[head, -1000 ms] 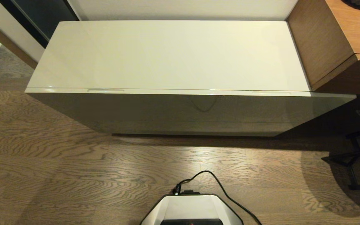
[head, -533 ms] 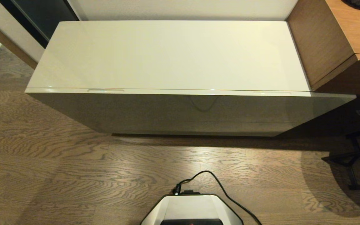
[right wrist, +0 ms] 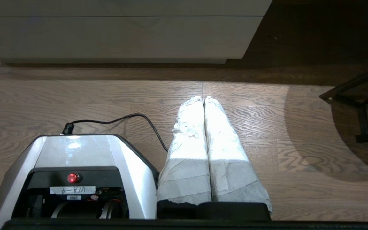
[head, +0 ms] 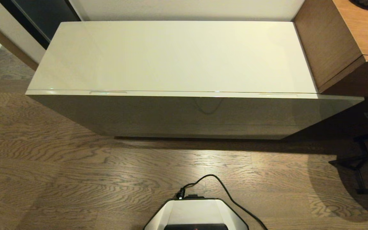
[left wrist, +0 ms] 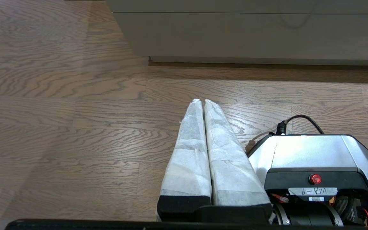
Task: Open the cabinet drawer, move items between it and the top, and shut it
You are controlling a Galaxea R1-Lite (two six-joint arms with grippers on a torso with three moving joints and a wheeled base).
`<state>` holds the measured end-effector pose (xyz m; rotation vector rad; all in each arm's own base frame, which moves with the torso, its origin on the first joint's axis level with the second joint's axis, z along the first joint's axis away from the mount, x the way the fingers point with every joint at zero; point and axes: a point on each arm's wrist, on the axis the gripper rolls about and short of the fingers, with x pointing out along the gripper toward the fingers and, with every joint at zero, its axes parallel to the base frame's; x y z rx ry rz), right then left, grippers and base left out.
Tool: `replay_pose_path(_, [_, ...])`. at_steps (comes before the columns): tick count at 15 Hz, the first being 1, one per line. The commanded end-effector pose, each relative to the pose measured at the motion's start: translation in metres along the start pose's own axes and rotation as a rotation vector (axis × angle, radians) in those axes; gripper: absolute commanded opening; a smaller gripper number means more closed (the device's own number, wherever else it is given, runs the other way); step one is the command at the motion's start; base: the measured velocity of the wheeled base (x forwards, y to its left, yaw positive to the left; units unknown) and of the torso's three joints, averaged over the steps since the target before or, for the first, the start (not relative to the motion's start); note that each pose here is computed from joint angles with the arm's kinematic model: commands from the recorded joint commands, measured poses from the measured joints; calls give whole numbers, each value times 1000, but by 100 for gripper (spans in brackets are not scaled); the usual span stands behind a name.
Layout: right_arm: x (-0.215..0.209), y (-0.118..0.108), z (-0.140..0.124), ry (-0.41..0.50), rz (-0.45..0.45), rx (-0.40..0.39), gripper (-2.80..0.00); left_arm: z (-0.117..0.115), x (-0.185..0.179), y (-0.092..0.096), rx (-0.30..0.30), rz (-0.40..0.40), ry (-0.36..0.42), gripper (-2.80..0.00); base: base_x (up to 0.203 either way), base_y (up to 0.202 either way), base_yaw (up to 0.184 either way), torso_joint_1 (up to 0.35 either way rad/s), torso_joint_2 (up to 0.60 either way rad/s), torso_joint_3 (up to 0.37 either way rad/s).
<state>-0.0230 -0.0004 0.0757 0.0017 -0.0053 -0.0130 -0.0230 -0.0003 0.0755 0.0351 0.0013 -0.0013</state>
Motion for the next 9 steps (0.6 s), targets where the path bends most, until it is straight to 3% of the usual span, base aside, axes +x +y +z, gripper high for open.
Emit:
replay_pose_path(1, [-1,0,-1,-8,1,0,-280,0,0,0,0,0,2,-280,0,0,0,0,0,0])
replay_pose_path(9, [-1,0,-1,-12,-1,40,-280,0,0,0,0,1,2,-280,0,0,0,0,0,0])
